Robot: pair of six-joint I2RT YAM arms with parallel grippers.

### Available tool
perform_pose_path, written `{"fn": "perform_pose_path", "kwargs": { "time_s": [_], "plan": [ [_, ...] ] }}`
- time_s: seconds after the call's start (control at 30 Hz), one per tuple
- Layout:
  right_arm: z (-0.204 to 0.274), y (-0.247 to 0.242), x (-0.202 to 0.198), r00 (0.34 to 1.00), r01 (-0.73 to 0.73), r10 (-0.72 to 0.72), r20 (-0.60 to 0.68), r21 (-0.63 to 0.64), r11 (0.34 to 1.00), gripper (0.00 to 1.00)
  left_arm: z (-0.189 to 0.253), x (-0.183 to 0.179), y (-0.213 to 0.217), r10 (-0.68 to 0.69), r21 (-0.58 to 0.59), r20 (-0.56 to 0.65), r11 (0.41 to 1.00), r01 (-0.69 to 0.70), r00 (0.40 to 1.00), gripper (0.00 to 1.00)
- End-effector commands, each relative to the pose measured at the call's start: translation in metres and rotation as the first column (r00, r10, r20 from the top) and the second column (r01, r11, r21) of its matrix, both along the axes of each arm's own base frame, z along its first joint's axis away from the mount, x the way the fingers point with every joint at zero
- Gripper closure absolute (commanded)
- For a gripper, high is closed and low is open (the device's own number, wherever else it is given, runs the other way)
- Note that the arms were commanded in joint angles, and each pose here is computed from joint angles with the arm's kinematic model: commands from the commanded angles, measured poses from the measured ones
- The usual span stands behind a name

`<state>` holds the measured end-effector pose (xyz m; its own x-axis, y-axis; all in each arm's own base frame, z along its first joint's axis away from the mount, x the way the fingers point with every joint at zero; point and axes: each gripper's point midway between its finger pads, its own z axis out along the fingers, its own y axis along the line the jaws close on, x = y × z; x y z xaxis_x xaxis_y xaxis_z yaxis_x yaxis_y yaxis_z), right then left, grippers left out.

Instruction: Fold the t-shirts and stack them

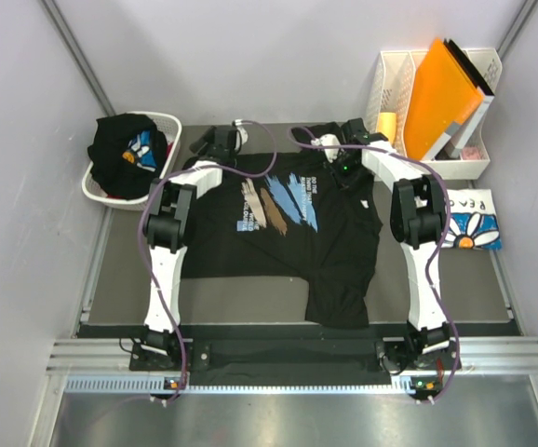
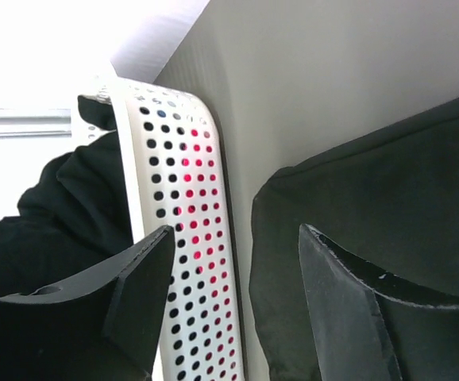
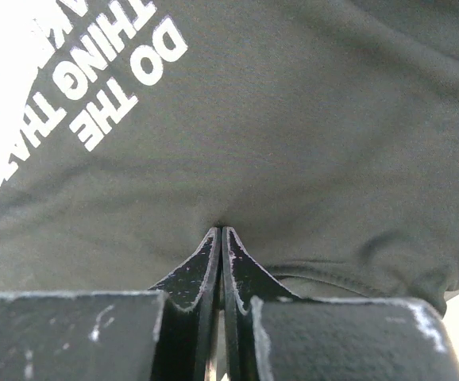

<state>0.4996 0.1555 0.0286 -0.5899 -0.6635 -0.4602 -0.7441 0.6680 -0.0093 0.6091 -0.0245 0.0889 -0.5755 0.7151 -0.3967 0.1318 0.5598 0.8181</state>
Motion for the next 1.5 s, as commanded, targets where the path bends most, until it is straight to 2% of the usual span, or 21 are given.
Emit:
{"fn": "perform_pose_path", "kwargs": {
  "time_s": [0.0,0.13,0.23,0.37,0.43,0.53,0.73,0.97,1.07,1.13,1.2,1.23,1.37,1.43,1.47],
  "plan": [
    [-0.003,0.000,-0.015,0.998,0.004,-0.003,-0.060,0.025,1.000,1.00,0.001,0.000,-0.002,0.005,0.035,0.039,0.999,-0.006,0.999,0.32],
    [0.001,-0.002,-0.016,0.998,0.004,-0.002,-0.058,0.019,1.000,1.00,-0.024,-0.006,-0.003,-0.016,0.043,-0.035,0.999,0.018,0.999,0.34],
    [0.003,-0.005,-0.017,0.999,0.000,0.000,-0.051,0.012,1.000,1.00,-0.041,-0.011,-0.007,-0.030,0.021,-0.099,0.999,0.032,0.995,0.39],
    [0.005,-0.010,-0.017,0.999,0.004,-0.004,-0.045,0.007,1.000,1.00,-0.055,-0.022,-0.015,-0.034,-0.062,-0.188,0.998,0.023,0.982,0.44],
    [0.006,-0.011,-0.016,0.999,0.004,-0.004,-0.042,0.003,1.000,1.00,-0.056,-0.024,-0.025,-0.078,-0.121,-0.213,0.991,0.053,0.974,0.56],
    [0.008,-0.012,-0.012,0.999,0.009,-0.009,-0.031,0.001,1.000,1.00,-0.057,-0.033,-0.034,-0.104,-0.187,-0.269,0.981,0.054,0.958,0.99],
    [0.012,-0.009,-0.008,1.000,0.014,-0.014,-0.018,0.015,1.000,1.00,-0.065,-0.044,-0.047,-0.168,-0.277,-0.343,0.958,0.072,0.924,1.00],
    [0.016,-0.010,-0.007,1.000,0.018,-0.018,-0.008,0.012,1.000,1.00,-0.091,-0.074,-0.075,-0.328,-0.463,-0.482,0.883,0.082,0.812,1.00],
    [0.021,-0.013,-0.005,1.000,0.025,-0.025,0.009,0.007,1.000,1.00,-0.092,-0.082,-0.081,-0.362,-0.519,-0.497,0.852,0.064,0.789,1.00],
    [0.026,-0.016,-0.003,0.999,0.032,-0.032,0.022,0.006,0.999,1.00,-0.091,-0.092,-0.095,-0.436,-0.595,-0.508,0.801,0.064,0.743,1.00],
    [0.028,-0.019,-0.002,0.999,0.040,-0.040,0.029,0.007,0.999,1.00,-0.094,-0.097,-0.100,-0.463,-0.622,-0.525,0.782,0.050,0.715,1.00],
    [0.029,-0.020,-0.001,0.999,0.042,-0.042,0.033,0.007,0.999,1.00,-0.090,-0.100,-0.110,-0.515,-0.671,-0.510,0.740,0.056,0.689,1.00],
    [0.032,-0.024,0.002,0.998,0.052,-0.053,0.045,0.003,0.999,1.00,-0.095,-0.121,-0.120,-0.573,-0.736,-0.541,0.676,-0.018,0.616,1.00],
    [0.033,-0.024,0.003,0.997,0.053,-0.053,0.048,0.003,0.999,1.00,-0.095,-0.123,-0.120,-0.571,-0.737,-0.545,0.675,-0.026,0.613,1.00],
    [0.034,-0.024,0.004,0.997,0.055,-0.056,0.050,0.006,0.998,1.00,-0.095,-0.111,-0.112,-0.528,-0.705,-0.543,0.709,-0.013,0.653,1.00]
  ]
}}
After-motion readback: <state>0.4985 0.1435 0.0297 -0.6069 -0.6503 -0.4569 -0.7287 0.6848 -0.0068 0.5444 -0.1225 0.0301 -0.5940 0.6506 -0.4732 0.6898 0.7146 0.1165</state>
